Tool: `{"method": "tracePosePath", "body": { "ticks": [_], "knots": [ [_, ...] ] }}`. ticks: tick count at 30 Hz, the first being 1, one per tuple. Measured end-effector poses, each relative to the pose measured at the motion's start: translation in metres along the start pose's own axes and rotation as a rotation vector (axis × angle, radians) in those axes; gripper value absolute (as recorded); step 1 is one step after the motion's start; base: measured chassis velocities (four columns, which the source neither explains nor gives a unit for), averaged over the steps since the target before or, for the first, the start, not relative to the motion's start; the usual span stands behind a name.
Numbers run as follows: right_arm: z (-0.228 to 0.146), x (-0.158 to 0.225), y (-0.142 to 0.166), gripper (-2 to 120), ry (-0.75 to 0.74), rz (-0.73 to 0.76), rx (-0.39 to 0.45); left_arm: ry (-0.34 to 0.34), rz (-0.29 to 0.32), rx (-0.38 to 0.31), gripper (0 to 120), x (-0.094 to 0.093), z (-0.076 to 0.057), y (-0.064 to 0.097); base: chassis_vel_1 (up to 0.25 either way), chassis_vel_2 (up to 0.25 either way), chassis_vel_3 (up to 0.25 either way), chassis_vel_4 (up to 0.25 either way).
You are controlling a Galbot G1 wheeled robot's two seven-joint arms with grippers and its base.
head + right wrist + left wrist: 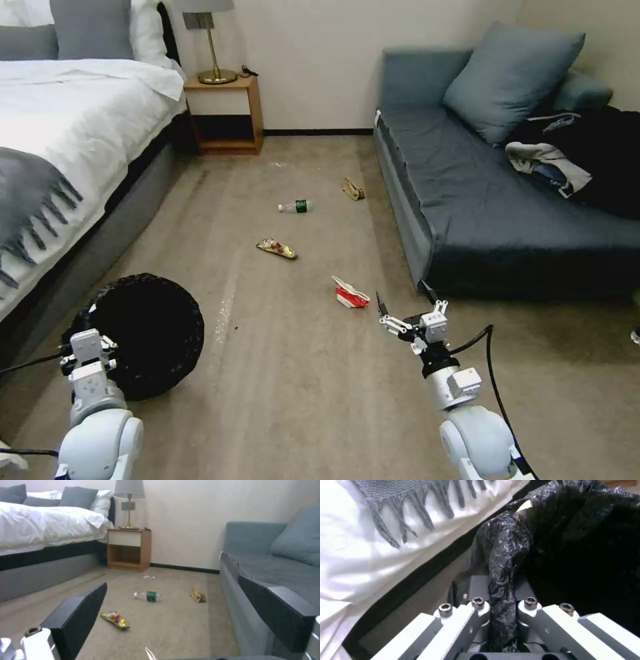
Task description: Pick up the trash bin, then pick up the garbage on the floor and place it into the trash bin.
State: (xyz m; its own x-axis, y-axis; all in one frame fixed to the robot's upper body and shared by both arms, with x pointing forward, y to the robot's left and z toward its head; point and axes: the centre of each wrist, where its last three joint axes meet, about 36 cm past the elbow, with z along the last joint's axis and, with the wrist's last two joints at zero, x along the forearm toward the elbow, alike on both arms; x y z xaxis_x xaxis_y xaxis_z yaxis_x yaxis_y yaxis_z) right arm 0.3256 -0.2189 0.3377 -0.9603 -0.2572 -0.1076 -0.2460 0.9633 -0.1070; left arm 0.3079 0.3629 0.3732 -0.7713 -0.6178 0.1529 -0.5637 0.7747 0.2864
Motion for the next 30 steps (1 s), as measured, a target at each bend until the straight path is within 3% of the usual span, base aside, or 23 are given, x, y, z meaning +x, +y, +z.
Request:
{"method": "tracePosePath", "body": {
  "ticks": [30],
  "knots": [
    [0.0077, -0.0049, -0.0029, 100, 0.021, -0.023, -0.001, -0.007, -0.003, 0.044, 5, 0.0032, -0.0023, -0.0049, -0.109, 0.103, 0.113, -0.114]
  ]
}}
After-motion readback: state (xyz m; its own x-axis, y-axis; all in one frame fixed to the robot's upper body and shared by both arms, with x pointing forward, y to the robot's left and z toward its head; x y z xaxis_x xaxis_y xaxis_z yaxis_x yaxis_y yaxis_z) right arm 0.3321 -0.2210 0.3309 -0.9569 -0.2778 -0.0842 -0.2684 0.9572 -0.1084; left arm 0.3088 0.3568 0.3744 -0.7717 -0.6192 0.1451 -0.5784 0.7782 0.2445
